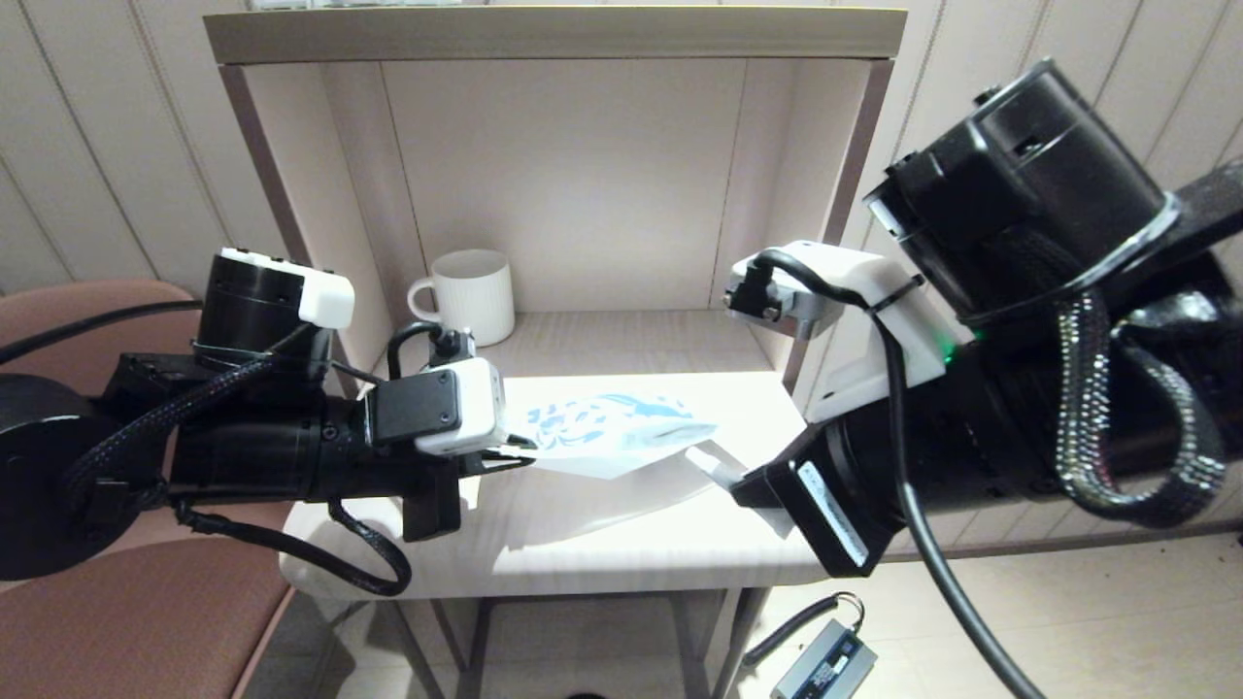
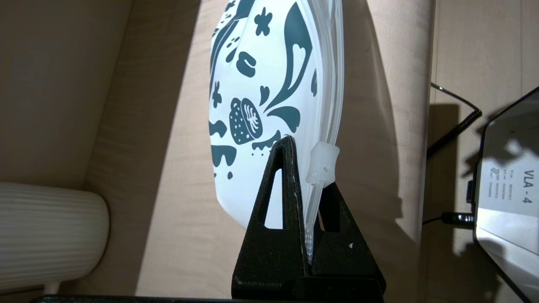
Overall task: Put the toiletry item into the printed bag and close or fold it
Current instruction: Place the toothpaste in the storage bag
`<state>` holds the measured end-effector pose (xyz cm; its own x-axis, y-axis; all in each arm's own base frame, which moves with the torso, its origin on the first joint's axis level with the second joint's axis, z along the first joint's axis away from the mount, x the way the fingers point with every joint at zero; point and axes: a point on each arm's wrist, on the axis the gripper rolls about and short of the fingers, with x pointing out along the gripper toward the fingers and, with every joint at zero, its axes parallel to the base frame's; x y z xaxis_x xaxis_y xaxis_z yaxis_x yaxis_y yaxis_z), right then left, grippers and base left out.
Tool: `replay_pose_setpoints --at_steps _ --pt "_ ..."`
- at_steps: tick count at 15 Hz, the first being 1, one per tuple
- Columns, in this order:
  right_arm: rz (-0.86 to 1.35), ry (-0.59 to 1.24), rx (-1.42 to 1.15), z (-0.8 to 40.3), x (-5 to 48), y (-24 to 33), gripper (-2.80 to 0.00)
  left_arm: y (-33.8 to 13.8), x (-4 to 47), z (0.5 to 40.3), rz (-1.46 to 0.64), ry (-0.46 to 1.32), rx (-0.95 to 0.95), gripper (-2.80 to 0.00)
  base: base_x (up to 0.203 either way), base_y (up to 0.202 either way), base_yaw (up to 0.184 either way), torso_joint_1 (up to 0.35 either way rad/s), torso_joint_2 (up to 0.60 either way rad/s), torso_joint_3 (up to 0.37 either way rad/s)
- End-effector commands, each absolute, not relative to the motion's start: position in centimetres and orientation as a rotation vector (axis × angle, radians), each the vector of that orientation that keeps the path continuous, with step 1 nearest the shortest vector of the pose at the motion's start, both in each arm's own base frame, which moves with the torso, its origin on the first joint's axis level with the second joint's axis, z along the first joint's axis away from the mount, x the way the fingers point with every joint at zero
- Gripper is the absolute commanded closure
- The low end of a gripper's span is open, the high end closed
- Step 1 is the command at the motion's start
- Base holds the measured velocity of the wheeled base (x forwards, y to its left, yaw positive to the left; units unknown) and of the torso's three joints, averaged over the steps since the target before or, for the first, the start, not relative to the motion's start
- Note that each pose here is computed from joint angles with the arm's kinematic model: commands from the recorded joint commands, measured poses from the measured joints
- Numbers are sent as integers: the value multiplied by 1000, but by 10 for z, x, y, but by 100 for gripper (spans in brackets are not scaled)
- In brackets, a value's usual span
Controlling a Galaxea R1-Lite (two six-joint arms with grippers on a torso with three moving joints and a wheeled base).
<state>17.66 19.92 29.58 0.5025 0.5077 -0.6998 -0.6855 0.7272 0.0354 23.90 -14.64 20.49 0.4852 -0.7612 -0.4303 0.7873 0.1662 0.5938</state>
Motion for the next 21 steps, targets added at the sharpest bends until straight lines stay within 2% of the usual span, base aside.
replay_pose_setpoints --at_steps 1,4,8,13,17,21 --pt "724 764 -265 292 188 210 0 -144 234 213 -1093 9 863 0 0 0 0 0 0 0" --pt "728 725 -247 302 196 218 0 -142 231 215 -1093 16 834 0 0 0 0 0 0 0" --pt "733 778 -301 305 199 224 0 -142 231 217 -1090 29 799 0 0 0 0 0 0 0" --pt "769 620 -382 340 197 203 0 -146 232 231 -1207 82 574 0 0 0 0 0 0 0" --pt "842 548 -576 339 206 196 0 -146 237 230 -1221 89 559 0 0 0 0 0 0 0" --pt "1018 460 -522 349 206 192 0 -148 245 223 -1265 95 538 0 0 0 0 0 0 0"
